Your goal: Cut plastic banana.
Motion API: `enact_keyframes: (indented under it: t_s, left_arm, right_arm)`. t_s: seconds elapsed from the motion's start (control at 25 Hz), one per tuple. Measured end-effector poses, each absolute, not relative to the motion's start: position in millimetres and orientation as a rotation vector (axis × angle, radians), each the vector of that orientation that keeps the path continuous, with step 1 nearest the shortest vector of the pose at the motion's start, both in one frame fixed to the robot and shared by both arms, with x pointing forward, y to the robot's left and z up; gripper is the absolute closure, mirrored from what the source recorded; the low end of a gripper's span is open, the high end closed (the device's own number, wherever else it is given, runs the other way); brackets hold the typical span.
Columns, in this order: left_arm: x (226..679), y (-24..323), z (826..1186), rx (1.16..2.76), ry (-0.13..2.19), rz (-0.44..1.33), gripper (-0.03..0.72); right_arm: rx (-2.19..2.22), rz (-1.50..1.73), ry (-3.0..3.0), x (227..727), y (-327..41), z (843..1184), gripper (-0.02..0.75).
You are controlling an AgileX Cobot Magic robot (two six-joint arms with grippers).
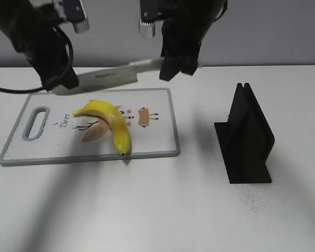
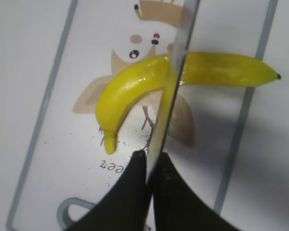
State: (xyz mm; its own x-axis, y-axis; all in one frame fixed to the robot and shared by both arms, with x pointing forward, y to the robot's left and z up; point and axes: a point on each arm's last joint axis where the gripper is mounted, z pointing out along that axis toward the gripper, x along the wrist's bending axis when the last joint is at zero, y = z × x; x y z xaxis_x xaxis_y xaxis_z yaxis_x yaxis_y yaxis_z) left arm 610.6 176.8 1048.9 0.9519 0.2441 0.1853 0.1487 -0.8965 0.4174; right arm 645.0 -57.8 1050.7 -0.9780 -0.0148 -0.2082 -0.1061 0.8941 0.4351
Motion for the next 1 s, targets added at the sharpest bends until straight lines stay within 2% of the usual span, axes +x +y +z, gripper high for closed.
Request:
enact_keyframes:
  t_s: [0.28, 0.36, 0.52, 0.72, 1.0]
  left_arm:
    - [621, 172, 927, 2.793, 0.521, 0.235, 0.663]
    - [619, 172, 920, 2.790, 0.545, 0.241, 0.658]
    - [620, 173, 920, 2.796, 0.537, 0.255, 0.658]
    - [620, 172, 939, 2.787, 0.523, 0.257, 0.658]
    - [621, 169, 1010, 2.768, 0.438, 0.275, 0.658]
  right_arm:
    - [0.079, 0.482, 3.079, 670, -50, 929, 0.538]
    - [0.083, 0.478, 3.084, 672, -49, 924, 0.535]
    - [0.088, 0.473, 3.081, 672, -49, 927, 0.535]
    - [0.084, 0.486, 3.058, 668, -48, 941, 0.536]
    - [0.065, 0.548, 2.963, 656, -54, 1005, 0.540]
